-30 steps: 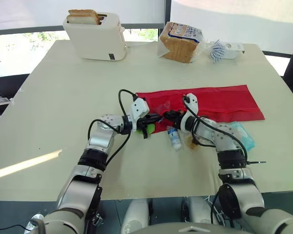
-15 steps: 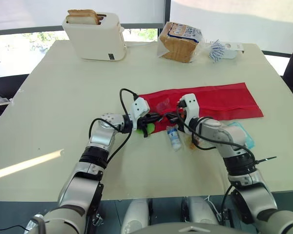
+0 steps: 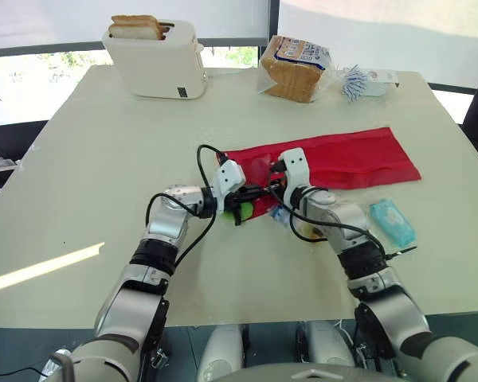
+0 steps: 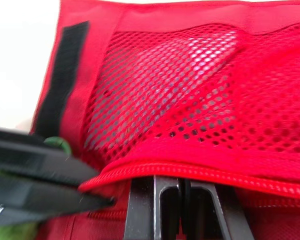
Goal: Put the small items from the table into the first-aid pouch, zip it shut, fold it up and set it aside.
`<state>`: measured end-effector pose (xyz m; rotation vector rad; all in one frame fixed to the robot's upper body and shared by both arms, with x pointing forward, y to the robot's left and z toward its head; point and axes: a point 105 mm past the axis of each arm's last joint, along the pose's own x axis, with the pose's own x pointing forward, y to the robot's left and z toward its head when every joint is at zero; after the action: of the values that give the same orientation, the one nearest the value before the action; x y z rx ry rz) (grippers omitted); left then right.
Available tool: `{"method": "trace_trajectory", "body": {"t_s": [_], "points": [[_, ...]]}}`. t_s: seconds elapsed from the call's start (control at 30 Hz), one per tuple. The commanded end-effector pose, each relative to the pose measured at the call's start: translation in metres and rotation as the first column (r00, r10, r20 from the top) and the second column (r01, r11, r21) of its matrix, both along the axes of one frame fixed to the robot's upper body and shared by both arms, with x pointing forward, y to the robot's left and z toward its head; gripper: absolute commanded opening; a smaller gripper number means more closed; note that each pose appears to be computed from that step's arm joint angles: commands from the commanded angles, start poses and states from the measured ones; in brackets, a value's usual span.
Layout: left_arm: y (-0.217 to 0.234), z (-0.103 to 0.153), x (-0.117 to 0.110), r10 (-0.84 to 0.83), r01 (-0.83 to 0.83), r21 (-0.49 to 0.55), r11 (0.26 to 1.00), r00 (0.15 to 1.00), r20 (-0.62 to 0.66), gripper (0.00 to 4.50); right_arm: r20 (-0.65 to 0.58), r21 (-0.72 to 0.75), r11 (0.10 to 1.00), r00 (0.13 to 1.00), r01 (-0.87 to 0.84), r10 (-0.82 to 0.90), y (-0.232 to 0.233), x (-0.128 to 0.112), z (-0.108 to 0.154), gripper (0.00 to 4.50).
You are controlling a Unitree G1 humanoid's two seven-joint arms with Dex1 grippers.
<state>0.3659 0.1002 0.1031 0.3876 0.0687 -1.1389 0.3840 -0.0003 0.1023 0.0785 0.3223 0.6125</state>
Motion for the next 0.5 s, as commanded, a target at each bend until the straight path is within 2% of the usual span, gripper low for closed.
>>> {"method": "trace_trajectory", "body": {"t_s": [0.03, 0.23, 0.5], "points": [[0.000, 0.000, 0.001, -0.014, 0.013, 0.022, 1.000, 1.000, 0.017, 0.00, 0.084, 0.037, 0.997, 0.995, -0.062, 0.059, 0.003, -0.005, 0.026, 0.04], [0.019, 0.006, 0.014, 0.054, -0.056, 0.041, 0.998, 0.997, 0.051, 0.00, 0.074, 0.019, 0.977, 0.975, -0.211, 0.209, -0.014, -0.044, 0.029, 0.04], [0.043, 0.005, 0.018, 0.070, -0.078, 0.103, 0.992, 0.995, 0.078, 0.00, 0.322, 0.047, 0.971, 0.924, -0.234, 0.207, -0.060, -0.071, 0.077, 0.04]]}}
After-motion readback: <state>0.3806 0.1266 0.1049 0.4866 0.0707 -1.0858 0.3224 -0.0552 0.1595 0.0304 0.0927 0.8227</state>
